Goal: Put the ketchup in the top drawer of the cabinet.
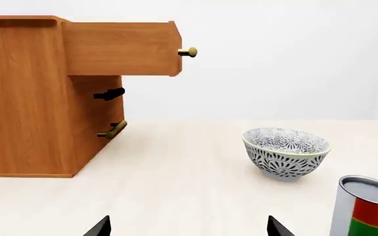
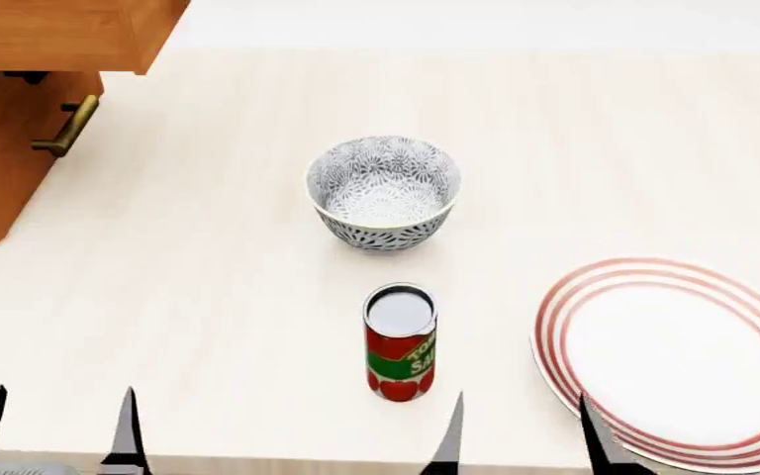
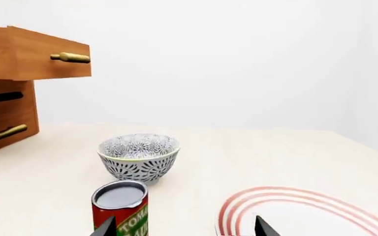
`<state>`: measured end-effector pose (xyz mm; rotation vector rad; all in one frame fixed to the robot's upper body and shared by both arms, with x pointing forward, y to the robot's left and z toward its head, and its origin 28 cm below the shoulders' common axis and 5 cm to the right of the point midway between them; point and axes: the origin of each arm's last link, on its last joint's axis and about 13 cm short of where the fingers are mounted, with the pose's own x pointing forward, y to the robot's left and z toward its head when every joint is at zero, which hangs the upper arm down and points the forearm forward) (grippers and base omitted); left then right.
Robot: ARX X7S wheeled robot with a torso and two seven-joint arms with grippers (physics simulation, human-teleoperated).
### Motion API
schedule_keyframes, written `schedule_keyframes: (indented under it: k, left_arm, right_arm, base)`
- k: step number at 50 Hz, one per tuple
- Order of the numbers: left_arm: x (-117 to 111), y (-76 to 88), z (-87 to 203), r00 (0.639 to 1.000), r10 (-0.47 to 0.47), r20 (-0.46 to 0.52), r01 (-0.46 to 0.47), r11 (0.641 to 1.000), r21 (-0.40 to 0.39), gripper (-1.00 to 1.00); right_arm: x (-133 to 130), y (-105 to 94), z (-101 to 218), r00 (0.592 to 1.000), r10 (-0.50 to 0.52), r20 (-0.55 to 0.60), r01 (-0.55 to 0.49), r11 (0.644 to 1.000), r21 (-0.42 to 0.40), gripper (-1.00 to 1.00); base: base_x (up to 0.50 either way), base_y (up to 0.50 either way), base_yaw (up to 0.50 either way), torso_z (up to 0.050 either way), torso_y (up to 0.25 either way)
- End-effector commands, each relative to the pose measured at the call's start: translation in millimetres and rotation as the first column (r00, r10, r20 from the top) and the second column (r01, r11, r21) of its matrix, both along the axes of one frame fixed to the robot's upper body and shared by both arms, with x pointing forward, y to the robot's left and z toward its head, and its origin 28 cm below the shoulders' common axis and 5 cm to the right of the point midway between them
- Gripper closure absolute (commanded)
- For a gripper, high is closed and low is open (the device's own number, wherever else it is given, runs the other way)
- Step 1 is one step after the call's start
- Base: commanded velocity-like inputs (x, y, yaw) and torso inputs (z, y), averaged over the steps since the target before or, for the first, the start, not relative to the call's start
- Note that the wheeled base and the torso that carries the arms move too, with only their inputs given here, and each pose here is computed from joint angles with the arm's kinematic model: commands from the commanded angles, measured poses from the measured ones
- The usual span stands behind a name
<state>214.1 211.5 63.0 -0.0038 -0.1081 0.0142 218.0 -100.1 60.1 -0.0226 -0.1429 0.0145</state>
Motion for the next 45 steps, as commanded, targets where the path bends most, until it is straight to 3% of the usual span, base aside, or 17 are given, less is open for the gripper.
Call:
schedule_keyframes:
  k: [1, 16, 45]
  left_arm:
    - [-3, 2.3, 35, 0.996, 0.002, 0.086, -0.002, 1.000, -0.001, -1.00]
    - [-8, 2.7, 51, 0.991, 0.003, 0.133, -0.001, 1.000, -0.016, -1.00]
    - [-3, 3.4, 49, 0.992, 0.006, 0.124, -0.004, 1.000, -0.020, -1.00]
  right_arm:
    - [-2, 0.8, 35, 0.996, 0.012, 0.093, -0.011, 1.000, -0.018, -1.00]
    - [-5, 0.0, 44, 0.989, 0.024, 0.144, -0.024, 1.000, 0.000, -1.00]
    - [-2, 1.7, 44, 0.991, 0.048, 0.127, -0.049, 0.999, 0.002, -1.00]
  base:
    - [0.00, 0.00, 0.00, 0.000, 0.000]
    - [0.05, 0.00, 0.00, 0.000, 0.000]
    - [0.42, 0.00, 0.00, 0.000, 0.000]
